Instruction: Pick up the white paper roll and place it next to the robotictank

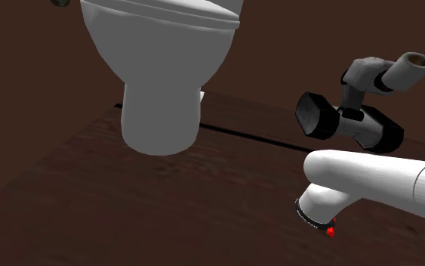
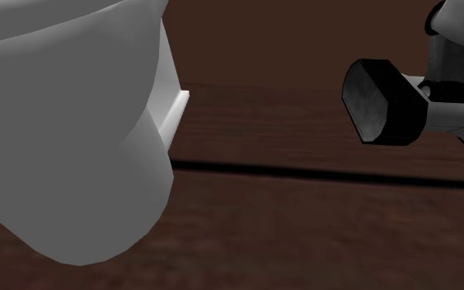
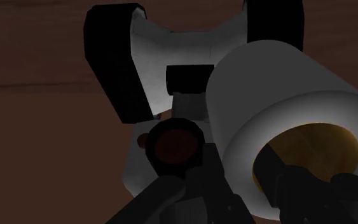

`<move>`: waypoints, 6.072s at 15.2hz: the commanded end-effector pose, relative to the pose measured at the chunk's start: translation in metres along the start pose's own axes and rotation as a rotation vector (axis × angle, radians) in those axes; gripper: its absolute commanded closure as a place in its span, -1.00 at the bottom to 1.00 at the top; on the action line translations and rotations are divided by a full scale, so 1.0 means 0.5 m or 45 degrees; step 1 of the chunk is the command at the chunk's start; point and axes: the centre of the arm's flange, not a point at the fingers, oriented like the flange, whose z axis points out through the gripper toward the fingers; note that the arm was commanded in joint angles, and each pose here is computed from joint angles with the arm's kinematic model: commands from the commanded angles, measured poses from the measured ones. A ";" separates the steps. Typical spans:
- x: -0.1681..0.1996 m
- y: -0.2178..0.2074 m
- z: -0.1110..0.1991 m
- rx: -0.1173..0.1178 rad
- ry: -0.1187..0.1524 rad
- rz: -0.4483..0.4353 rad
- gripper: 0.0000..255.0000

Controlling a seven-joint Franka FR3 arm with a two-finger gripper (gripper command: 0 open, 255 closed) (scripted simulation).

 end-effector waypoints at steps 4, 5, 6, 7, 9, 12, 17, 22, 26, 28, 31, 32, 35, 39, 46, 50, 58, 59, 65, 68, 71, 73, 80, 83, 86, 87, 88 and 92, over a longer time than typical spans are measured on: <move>-0.032 -0.006 0.040 0.000 0.002 0.000 1.00; -0.039 -0.007 0.048 0.000 0.002 0.000 1.00; -0.046 -0.008 0.056 0.000 0.002 0.000 1.00; -0.052 -0.009 0.064 0.000 0.002 0.000 1.00; -0.066 -0.011 0.081 0.000 0.002 0.000 1.00; -0.086 -0.015 0.105 0.000 0.002 0.000 1.00; -0.119 -0.020 0.145 0.000 0.002 0.000 1.00; -0.153 -0.025 0.186 0.000 0.002 0.000 1.00; -0.180 -0.030 0.218 0.000 0.002 0.000 1.00; -0.193 -0.032 0.234 0.000 0.002 0.000 1.00; -0.213 -0.035 0.259 0.000 0.002 0.000 1.00; -0.220 -0.036 0.267 0.000 0.002 0.000 1.00; -0.240 -0.039 0.291 0.000 0.002 0.000 1.00; -0.267 -0.043 0.323 0.000 0.002 0.000 1.00; -0.314 -0.051 0.380 0.000 0.002 0.000 1.00; -0.340 -0.055 0.412 0.000 0.002 0.000 1.00; -0.394 -0.064 0.477 0.000 0.002 0.000 1.00; -0.401 -0.065 0.485 0.000 0.002 0.000 1.00; -0.441 -0.071 0.534 0.000 0.002 0.000 1.00; -0.461 -0.074 0.558 0.000 0.002 0.000 1.00; -0.481 -0.078 0.582 0.000 0.002 0.000 1.00; -0.494 -0.080 0.598 0.000 0.002 0.000 1.00; -0.541 -0.087 0.655 0.000 0.002 0.000 1.00; -0.561 -0.090 0.679 0.000 0.002 0.000 1.00; -0.564 -0.091 0.683 0.000 0.002 0.000 1.00; -0.564 -0.091 0.683 0.000 0.002 0.000 1.00; -0.564 -0.091 0.683 0.000 0.002 0.000 1.00; -0.567 -0.100 0.683 -0.001 0.002 0.000 -1.00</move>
